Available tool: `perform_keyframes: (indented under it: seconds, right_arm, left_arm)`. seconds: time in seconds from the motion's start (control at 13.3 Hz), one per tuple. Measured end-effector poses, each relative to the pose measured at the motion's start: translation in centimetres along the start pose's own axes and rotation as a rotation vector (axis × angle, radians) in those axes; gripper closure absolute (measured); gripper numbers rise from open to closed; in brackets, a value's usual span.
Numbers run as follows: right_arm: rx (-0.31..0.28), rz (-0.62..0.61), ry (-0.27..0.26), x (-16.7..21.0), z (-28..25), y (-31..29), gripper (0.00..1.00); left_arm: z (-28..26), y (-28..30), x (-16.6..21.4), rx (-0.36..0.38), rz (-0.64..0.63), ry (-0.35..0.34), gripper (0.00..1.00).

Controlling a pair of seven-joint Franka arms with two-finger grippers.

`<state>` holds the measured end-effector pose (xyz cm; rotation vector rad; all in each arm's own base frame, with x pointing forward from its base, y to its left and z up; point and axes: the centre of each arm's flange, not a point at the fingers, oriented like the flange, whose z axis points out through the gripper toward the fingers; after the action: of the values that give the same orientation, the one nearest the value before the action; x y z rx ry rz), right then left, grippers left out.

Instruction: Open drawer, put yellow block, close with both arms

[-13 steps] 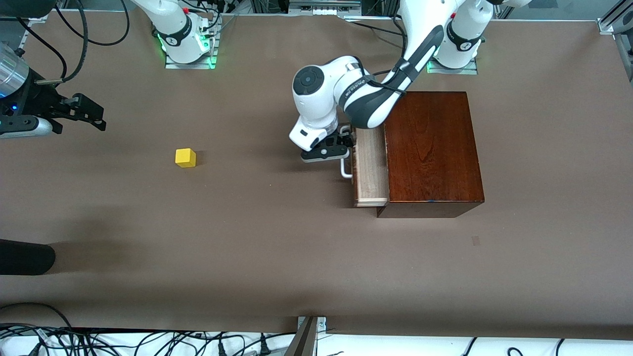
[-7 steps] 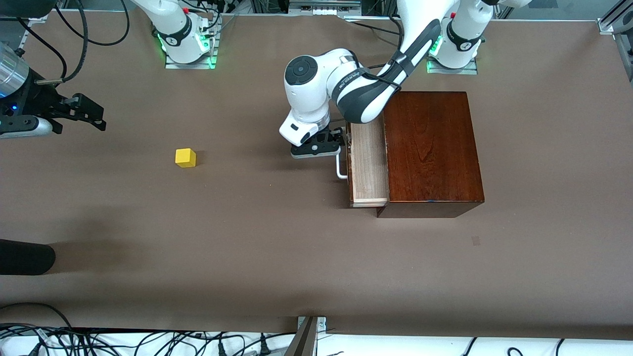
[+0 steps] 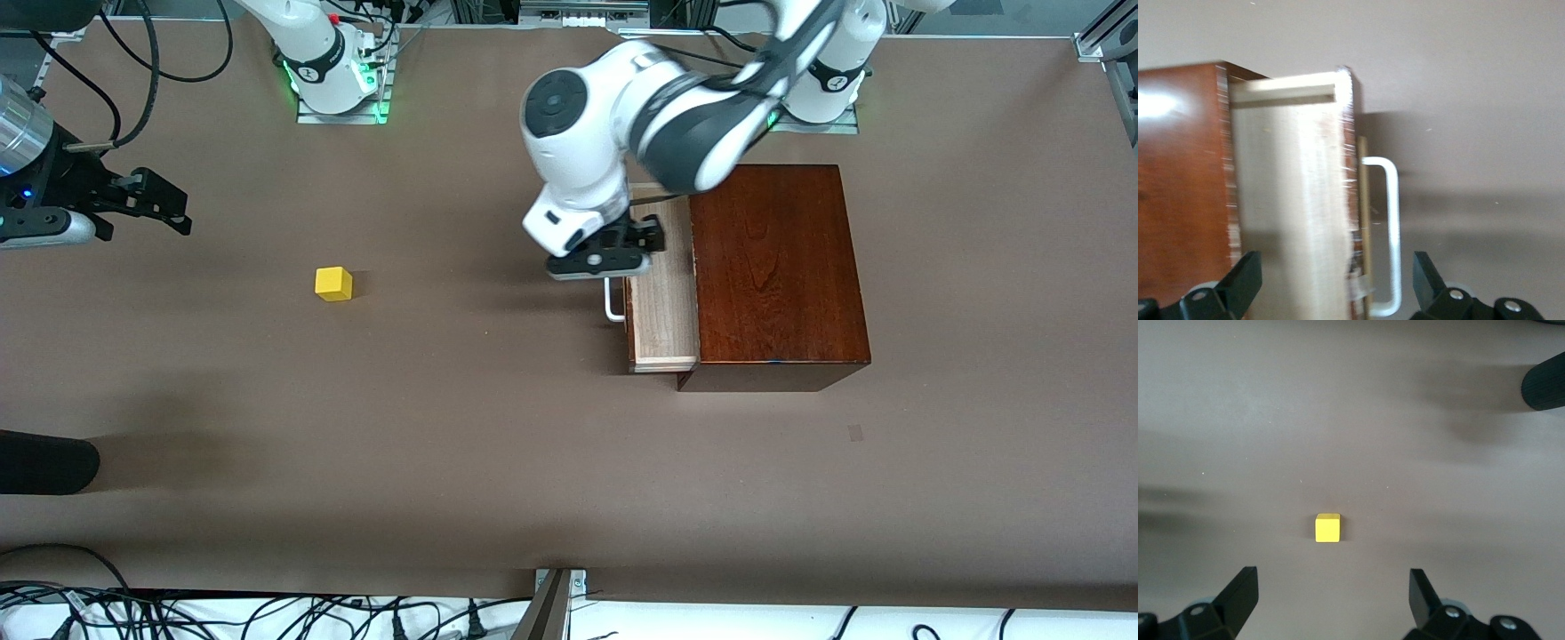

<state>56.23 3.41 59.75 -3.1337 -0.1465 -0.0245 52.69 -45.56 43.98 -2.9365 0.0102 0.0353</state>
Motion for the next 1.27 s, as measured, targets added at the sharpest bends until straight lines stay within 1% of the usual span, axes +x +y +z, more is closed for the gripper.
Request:
perform_keyframes:
  seconds: [0.15, 0.3, 0.37, 0.52, 0.67, 0.82, 0.9, 0.97, 1.12, 1.27]
  right_arm:
    - [0.005, -0.003, -0.029, -0.3, 0.2, -0.2, 0.0]
    - [0.009, -0.003, -0.039, -0.4, 0.3, -0.3, 0.0]
    - [0.009, -0.004, -0.045, -0.5, 0.4, -0.3, 0.0]
    - [0.009, -0.006, -0.072, -0.1, 1.6, -0.5, 0.0]
    - [0.008, -0.02, -0.122, 1.2, 4.8, -1.3, 0.0]
    - [0.007, -0.039, -0.17, 2.3, 8.0, -2.4, 0.0]
    - [0.004, -0.051, -0.189, 2.9, 9.5, -3.1, 0.0]
    - [0.002, -0.064, -0.197, 3.3, 10.7, -3.9, 0.0]
    - [0.0, -0.08, -0.188, 4.2, 12.9, -5.0, 0.0]
    - [-0.001, -0.082, -0.187, 4.8, 15.8, -5.2, 0.0]
  left_arm:
    - [-3.0, -6.1, 2.0, -0.012, 0.002, -0.037, 0.0]
    - [-5.4, -12.5, 3.3, -0.004, 0.01, -0.073, 0.0]
    - [-6.5, -15.7, 3.8, -0.015, 0.002, -0.096, 0.0]
    - [-8.1, -22.8, 5.0, -0.079, -0.004, -0.139, 0.0]
    - [-8.4, -30.5, 6.4, -0.145, 0.031, -0.154, 0.0]
    - [-8.1, -35.9, 7.1, -0.172, 0.073, -0.143, 0.0]
    - [-8.0, -37.5, 7.2, -0.173, 0.066, -0.124, 0.0]
    - [-7.8, -39.1, 7.1, -0.186, 0.051, -0.097, 0.0]
    - [-7.2, -42.9, 6.1, -0.229, 0.034, -0.045, 0.0]
    - [-6.5, -46.4, 4.6, -0.232, 0.048, -0.011, 0.0]
